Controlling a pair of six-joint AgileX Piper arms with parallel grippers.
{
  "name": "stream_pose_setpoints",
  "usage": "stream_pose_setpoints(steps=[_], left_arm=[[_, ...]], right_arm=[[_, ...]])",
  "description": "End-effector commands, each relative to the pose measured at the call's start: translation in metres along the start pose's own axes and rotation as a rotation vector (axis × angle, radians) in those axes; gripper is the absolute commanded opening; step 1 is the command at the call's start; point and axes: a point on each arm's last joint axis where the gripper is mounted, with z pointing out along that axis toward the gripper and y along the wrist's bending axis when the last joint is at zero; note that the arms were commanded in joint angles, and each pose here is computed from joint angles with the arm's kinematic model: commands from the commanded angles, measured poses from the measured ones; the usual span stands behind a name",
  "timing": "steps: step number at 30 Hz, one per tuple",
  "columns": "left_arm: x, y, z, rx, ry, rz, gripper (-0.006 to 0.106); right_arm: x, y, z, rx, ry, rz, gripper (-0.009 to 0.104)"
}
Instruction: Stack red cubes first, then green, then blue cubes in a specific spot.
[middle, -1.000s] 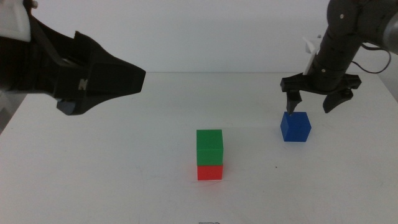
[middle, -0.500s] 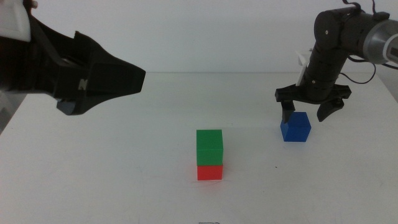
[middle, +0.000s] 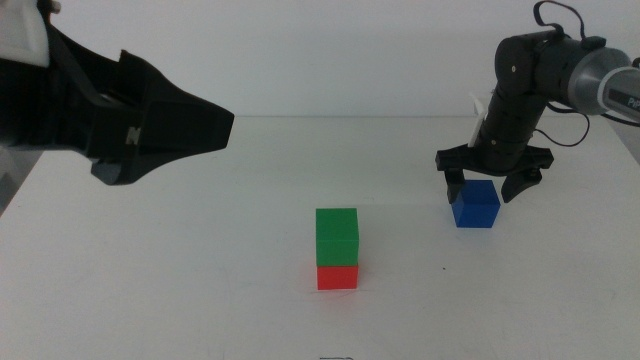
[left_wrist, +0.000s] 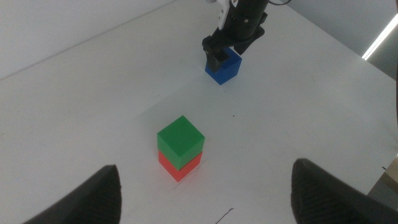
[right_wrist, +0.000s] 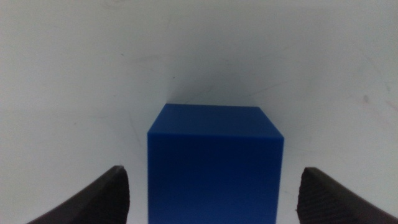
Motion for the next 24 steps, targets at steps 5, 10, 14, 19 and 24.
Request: stream_pose_setpoints(steps=[5, 10, 14, 19, 24], left_arm=[[-0.012, -0.003, -0.009, -0.002, -0.104, -0.006, 0.094], [-0.012, -0.003, -0.009, -0.002, -0.104, -0.006, 0.094], [-0.012, -0.003, -0.009, -0.002, -0.104, -0.006, 0.094], [-0.012, -0.003, -0.009, -0.002, -0.104, -0.006, 0.094], [-0.012, -0.003, -0.009, -0.002, -0.103, -0.006, 0.094]], right_arm=[[-0.007, 0.000, -0.024, -0.010, -0.087, -0.001, 0.076], [-0.007, 0.001, -0.017, -0.006, -0.074, 0.006, 0.062], [-0.007, 0.000, -0.017, -0.004, -0.073, 0.004, 0.035], [-0.004, -0.001, -0.041, -0.008, -0.109, 0.005, -0.001], [0.011, 0.000, -0.074, 0.024, -0.149, 0.036, -0.001]])
